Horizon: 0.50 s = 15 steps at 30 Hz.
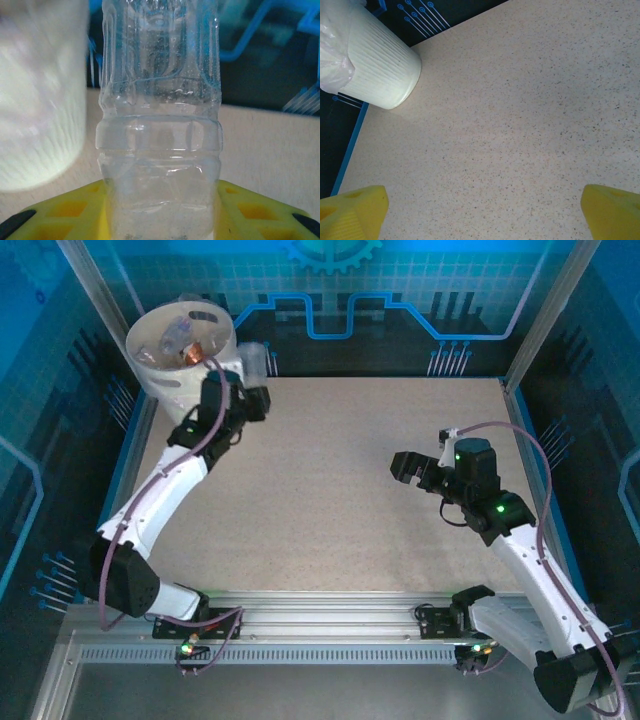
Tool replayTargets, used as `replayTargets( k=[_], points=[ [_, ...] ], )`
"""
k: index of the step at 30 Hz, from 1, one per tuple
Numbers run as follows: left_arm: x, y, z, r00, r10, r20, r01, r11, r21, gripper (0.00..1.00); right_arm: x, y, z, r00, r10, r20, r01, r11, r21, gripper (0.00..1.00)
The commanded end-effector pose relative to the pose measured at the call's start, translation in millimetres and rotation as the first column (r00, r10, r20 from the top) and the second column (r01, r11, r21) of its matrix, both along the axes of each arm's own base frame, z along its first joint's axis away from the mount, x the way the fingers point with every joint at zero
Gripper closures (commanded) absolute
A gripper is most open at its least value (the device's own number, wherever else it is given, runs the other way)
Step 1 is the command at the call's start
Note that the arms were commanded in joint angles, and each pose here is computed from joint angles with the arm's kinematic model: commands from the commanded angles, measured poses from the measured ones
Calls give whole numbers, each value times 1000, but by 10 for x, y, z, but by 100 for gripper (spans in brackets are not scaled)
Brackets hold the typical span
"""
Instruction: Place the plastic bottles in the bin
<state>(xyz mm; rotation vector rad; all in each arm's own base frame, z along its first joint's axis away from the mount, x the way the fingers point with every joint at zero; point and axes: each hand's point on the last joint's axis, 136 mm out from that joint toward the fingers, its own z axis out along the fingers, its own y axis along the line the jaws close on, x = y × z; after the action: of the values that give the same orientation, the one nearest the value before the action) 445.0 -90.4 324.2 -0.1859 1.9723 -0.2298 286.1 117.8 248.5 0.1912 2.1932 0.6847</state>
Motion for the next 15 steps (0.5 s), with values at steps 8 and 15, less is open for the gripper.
replayTargets(
  k=[8,15],
  points=[
    [315,742,945,980,97,171,-112,990,82,53,-35,-37,64,1000,-14,14,14,1000,18,0],
    [704,1033,1051,972,125,199,-153,979,133,52,-50,-41,98,1000,-18,13,18,1000,25,0]
  ],
)
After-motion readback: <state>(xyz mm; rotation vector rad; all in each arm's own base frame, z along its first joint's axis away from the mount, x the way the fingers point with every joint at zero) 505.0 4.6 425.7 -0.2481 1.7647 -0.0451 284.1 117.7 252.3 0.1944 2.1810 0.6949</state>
